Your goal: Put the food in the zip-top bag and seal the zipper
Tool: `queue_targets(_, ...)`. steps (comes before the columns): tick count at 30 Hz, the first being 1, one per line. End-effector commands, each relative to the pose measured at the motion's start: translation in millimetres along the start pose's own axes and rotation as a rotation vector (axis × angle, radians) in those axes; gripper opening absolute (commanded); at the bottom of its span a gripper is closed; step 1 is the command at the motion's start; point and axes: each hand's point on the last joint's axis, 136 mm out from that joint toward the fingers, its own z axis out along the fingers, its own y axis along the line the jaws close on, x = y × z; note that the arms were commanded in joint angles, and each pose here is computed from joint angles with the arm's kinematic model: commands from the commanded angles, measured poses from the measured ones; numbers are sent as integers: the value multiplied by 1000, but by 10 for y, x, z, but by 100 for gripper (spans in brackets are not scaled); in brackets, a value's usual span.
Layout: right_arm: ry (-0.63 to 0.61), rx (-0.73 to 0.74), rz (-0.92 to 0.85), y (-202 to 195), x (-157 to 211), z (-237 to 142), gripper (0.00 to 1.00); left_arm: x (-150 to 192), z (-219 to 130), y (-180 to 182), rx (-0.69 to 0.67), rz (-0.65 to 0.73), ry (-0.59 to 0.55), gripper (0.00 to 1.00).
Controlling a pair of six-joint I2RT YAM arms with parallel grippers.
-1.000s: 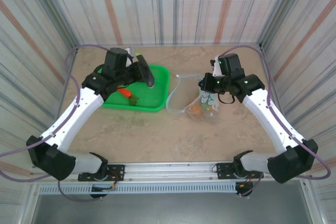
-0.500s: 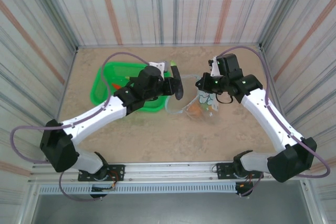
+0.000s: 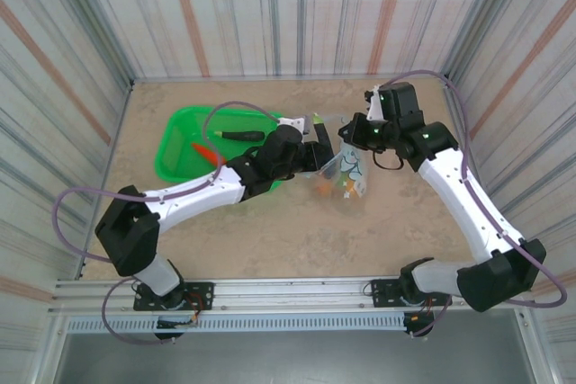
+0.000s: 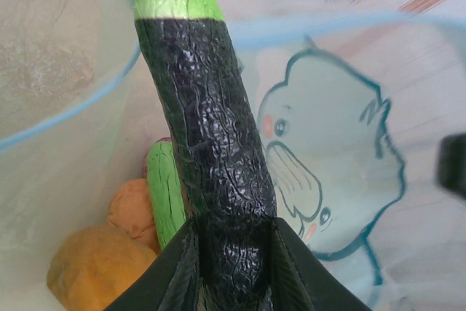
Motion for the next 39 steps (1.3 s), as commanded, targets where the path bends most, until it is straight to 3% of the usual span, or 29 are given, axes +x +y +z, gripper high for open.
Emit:
queue_targets(1,-45,-24,7,86,-170,-41,0,12,-18,-87,20,-7,6,28)
queue_targets(8,-59,-9,18,33,-227,-14,0,35,-75,-139,37,28,22,29)
queue_targets(15,-61,-8,18,40,-236,-22,0,242,82,-265,95,41,148,33)
queue_targets(17,-60,-10,18,41,-231,-29,0,266,116,-262,88,38,167,44)
queue_targets(19,-61,-8,18,40,-227,-40,0,246,125,-253,72,47,165,62)
queue_targets(22,-61,-5,18,29,-226,-44,0,161,107,-210,32,61,148,73)
queue_targets(31,-54,59,-19,-111,-165,-57,0,-117,-124,-204,59,83,103,71)
queue_targets(39,-10,81,-16,-241,-18,26,0,-332,-637,-388,160,180,86,70)
